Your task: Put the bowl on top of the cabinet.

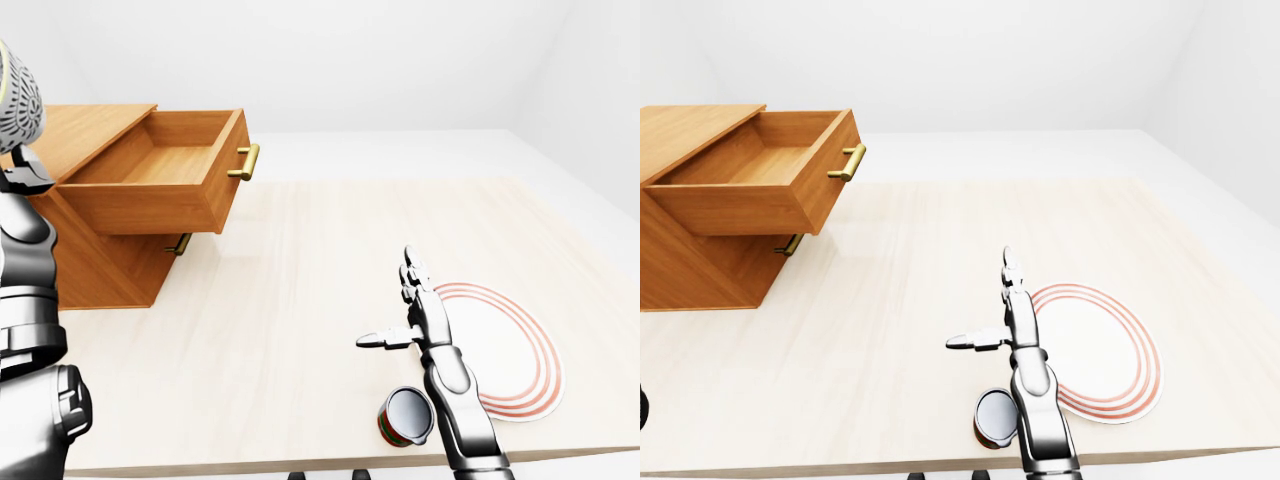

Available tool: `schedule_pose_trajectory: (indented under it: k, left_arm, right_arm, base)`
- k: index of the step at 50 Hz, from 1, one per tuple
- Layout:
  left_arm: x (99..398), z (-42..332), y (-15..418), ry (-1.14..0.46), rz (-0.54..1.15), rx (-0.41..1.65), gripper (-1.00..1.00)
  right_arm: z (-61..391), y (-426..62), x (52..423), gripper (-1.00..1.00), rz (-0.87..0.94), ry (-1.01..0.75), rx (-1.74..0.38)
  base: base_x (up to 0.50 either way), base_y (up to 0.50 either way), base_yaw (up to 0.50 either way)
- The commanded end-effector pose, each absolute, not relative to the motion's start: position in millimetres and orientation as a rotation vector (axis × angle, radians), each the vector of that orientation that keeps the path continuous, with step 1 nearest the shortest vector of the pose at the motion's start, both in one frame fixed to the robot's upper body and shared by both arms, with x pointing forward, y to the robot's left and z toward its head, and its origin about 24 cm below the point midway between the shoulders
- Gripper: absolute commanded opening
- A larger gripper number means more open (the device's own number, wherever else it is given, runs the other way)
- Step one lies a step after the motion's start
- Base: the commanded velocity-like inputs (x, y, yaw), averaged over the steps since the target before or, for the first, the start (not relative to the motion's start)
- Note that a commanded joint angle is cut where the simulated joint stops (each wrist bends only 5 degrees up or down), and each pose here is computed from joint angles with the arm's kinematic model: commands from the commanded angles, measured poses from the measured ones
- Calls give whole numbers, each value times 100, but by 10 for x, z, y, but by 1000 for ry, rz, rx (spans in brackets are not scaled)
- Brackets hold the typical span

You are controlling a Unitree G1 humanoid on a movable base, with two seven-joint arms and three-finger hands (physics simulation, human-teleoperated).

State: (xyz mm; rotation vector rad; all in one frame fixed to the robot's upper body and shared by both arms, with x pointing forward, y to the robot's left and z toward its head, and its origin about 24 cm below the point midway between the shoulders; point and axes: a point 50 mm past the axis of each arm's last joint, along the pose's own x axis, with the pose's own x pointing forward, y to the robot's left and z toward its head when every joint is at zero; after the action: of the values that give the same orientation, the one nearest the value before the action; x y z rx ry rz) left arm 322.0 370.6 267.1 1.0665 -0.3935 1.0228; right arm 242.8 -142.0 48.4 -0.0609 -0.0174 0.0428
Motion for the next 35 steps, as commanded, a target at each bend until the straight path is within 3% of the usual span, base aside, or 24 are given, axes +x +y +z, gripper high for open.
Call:
schedule_pose_trajectory:
  k: [1,7,30,31,32,35]
  left_arm:
    - [3190,2379,4041,-139,1039,1064,-95]
    - [3249,2082,4017,-20,983,1061,-95]
    - [3362,1776,3852,65,885,1091,-88]
    - [3365,1788,3852,61,887,1088,36]
    - [3367,1797,3851,59,889,1085,100]
    - [3370,1813,3849,53,889,1091,100]
  right_arm:
    - [487,-1411,2412,100,46,-22,-64]
    - [490,-1406,2403,100,47,-25,-66]
    - [494,-1410,2419,100,44,-27,-67]
    - [490,-1409,2420,100,45,-26,-67]
    - [491,-1409,2421,100,45,-26,-68]
    - [497,-1410,2412,100,45,-28,-67]
  base:
    - [0,0,0]
    - [0,0,0]
    - [0,0,0]
    - [0,0,0]
    - [0,0,0]
    - [0,0,0]
